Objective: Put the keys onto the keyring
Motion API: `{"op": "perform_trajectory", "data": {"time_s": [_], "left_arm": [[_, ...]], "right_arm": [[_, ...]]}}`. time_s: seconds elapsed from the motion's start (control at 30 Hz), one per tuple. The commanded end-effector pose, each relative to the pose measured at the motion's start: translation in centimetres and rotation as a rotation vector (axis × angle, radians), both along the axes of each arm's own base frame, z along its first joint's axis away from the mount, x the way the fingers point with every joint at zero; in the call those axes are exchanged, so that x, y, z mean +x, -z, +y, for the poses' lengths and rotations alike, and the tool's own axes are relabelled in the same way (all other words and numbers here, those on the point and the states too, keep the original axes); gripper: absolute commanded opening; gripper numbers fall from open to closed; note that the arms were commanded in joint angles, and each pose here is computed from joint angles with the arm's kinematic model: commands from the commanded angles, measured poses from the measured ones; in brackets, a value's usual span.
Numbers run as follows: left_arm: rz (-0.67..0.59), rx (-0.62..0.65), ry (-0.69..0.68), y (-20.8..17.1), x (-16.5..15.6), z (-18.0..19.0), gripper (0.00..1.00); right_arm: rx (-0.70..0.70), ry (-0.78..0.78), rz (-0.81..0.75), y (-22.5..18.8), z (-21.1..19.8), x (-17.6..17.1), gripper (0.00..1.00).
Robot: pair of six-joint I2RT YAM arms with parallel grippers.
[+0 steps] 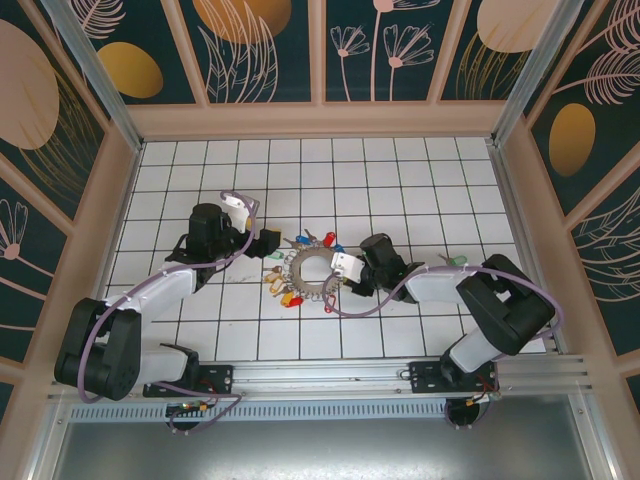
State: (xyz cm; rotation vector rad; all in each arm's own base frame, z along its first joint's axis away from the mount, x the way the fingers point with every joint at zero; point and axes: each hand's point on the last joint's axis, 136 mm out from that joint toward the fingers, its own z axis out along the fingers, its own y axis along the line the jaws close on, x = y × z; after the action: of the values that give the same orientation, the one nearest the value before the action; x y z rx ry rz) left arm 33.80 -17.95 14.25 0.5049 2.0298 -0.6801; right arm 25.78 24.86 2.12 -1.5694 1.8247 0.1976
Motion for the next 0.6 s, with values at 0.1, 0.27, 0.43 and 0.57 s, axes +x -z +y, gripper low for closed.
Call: {"op": "perform_trajectory", "data": {"time_s": [0.1,0.27,0.43,0.57], "left_arm": [[-0.037,0.004,0.032,-0.5,-0.3,-0.4,0.89],[-0.094,-0.033,0.115,-1.2,-1.5,-1.4,0.89],[-0.243,-0.081,0.265,-2.9,-3.6,-2.8,0.88],[-0.407,-0.036,0.45,-3.5,-6.0,-4.5,0.9]], "right_arm": [[0.033,0.031,-0.058,-1.0,0.2,1.3,0.06],[0.053,0.026,-0.079,-1.6,0.2,1.4,0.0],[0.101,0.038,-0.105,-2.8,0.0,1.8,0.0],[0.179,0.035,-0.128,-4.9,0.3,2.1,0.0]]}}
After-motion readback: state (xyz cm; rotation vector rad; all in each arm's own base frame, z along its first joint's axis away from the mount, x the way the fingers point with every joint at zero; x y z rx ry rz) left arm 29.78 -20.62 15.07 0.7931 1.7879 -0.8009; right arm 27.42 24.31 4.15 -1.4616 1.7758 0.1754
